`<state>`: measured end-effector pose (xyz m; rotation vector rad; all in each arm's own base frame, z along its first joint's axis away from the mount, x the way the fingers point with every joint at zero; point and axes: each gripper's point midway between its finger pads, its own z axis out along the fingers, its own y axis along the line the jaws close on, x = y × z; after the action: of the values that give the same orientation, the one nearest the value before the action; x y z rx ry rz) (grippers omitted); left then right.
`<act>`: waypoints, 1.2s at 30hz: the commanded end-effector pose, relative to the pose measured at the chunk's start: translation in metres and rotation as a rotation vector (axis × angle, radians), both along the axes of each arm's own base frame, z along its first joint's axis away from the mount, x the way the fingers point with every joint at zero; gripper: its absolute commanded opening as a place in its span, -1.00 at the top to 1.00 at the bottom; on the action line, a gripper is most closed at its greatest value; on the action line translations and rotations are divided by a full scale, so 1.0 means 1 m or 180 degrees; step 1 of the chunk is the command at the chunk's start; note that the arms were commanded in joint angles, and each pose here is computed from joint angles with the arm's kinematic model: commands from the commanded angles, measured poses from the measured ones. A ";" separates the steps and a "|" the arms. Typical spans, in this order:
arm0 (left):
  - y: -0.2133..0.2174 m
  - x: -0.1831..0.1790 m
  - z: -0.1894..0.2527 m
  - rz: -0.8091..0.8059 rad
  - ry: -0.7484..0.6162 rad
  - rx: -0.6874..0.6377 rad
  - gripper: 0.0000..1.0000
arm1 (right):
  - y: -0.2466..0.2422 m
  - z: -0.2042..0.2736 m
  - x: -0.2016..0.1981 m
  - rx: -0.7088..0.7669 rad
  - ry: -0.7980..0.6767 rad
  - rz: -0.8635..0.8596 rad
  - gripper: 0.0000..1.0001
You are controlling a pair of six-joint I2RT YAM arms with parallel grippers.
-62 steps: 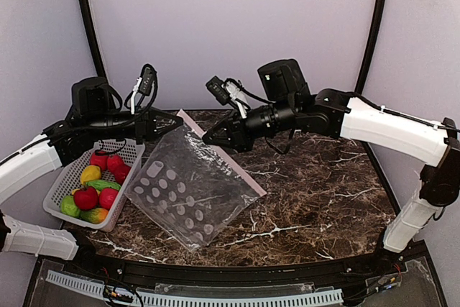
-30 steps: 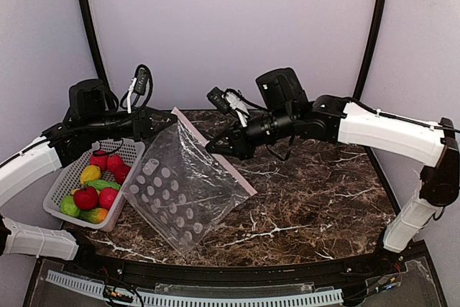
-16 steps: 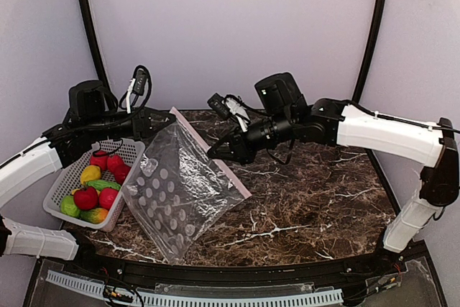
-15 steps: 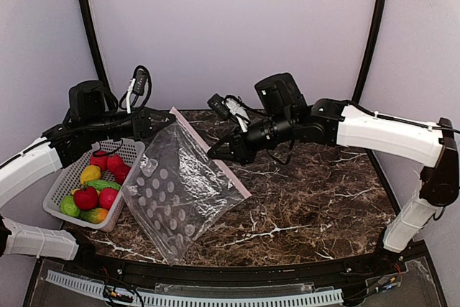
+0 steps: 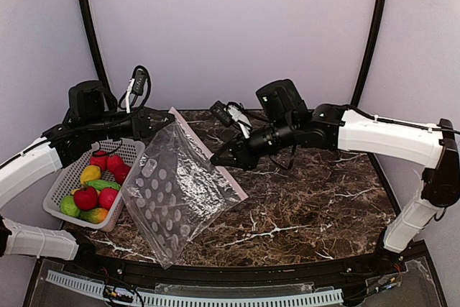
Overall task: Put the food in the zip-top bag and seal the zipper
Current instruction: Unzip the zipper from the zipper food storage bag.
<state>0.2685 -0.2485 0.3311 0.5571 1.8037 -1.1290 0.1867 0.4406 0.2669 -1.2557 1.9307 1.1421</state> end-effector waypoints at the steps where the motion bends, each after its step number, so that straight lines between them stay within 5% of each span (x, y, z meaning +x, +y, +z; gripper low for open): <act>1: 0.014 0.010 0.016 0.0248 -0.0209 -0.0093 0.99 | -0.013 -0.014 -0.015 -0.0165 0.0210 0.0063 1.00; 36: 0.030 0.015 0.015 0.0388 -0.0207 -0.0108 0.99 | -0.030 -0.039 -0.025 -0.0367 0.0430 0.0009 1.00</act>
<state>0.2753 -0.2325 0.3285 0.5039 1.8098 -1.1006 0.1766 0.4268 0.2457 -1.2400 2.0134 1.1551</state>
